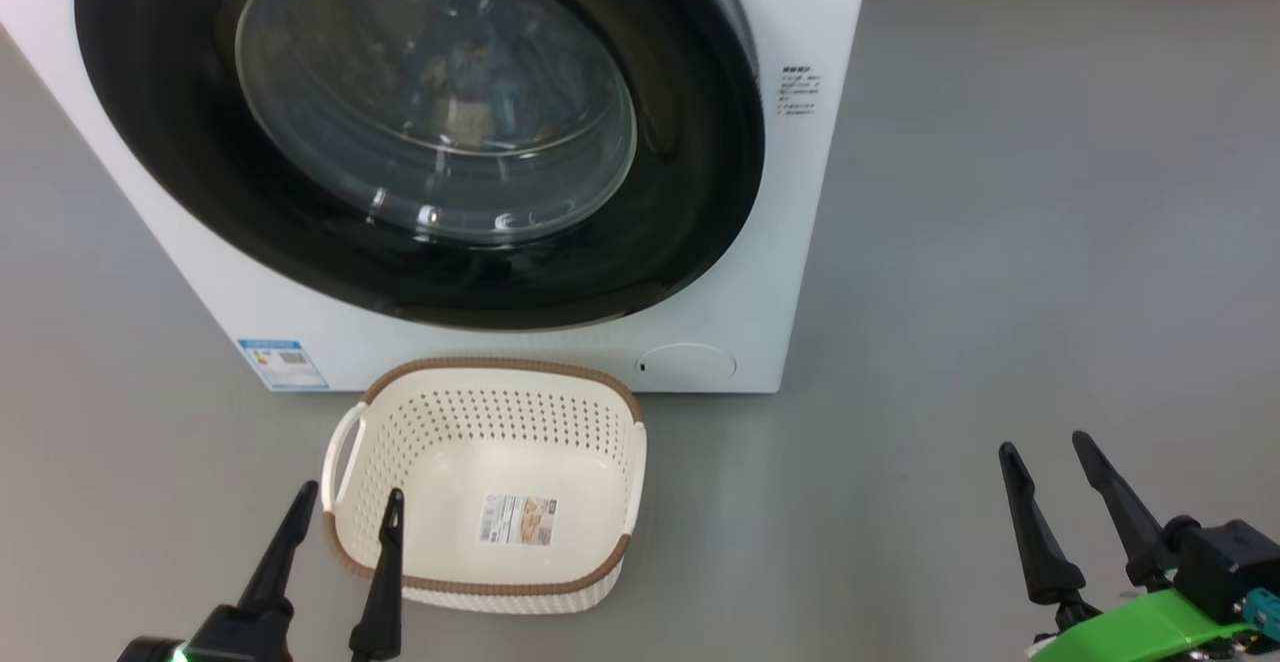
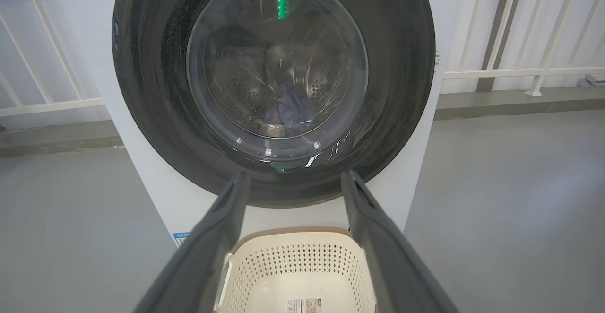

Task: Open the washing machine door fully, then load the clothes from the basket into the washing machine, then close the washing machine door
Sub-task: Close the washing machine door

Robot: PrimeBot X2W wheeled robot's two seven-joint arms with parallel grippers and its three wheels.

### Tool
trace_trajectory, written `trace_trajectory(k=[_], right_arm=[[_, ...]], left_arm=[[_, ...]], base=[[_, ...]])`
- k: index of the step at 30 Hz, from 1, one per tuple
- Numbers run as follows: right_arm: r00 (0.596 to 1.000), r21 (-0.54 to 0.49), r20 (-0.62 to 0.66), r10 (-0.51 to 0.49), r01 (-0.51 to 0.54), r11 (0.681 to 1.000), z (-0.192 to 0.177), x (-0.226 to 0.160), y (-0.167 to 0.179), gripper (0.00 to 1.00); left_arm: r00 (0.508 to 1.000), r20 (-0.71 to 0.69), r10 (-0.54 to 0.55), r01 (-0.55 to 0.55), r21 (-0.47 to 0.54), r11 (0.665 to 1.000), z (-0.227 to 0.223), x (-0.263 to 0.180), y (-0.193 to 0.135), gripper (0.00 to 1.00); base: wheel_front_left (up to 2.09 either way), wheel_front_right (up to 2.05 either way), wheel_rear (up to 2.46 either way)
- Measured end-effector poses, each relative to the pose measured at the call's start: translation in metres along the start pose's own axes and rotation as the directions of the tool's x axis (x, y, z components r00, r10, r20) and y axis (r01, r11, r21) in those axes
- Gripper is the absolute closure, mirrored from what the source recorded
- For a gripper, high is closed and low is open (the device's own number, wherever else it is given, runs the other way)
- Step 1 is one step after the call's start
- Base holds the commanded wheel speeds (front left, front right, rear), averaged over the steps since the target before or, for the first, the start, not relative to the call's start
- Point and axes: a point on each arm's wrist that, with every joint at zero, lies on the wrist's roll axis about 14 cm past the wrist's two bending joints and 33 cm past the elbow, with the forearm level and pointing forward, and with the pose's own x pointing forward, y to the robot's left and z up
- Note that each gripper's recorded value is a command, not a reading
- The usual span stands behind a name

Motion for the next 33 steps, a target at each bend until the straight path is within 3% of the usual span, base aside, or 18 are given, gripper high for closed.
trace_trajectory(k=[14, 33], right_arm=[[0.997, -0.014, 0.029, -0.067, 0.068, 0.998, 0.017, -0.039, -0.008, 0.00], [0.994, -0.002, 0.042, -0.098, 0.098, 0.995, 0.022, -0.046, -0.011, 0.00]], left_arm=[[0.999, 0.024, -0.036, 0.036, 0.006, 0.999, 0.012, -0.010, -0.007, 0.00], [0.999, 0.019, -0.033, 0.033, 0.014, 0.999, 0.013, -0.012, -0.006, 0.00]], base=[[0.00, 0.00, 0.00], [0.00, 0.00, 0.00]])
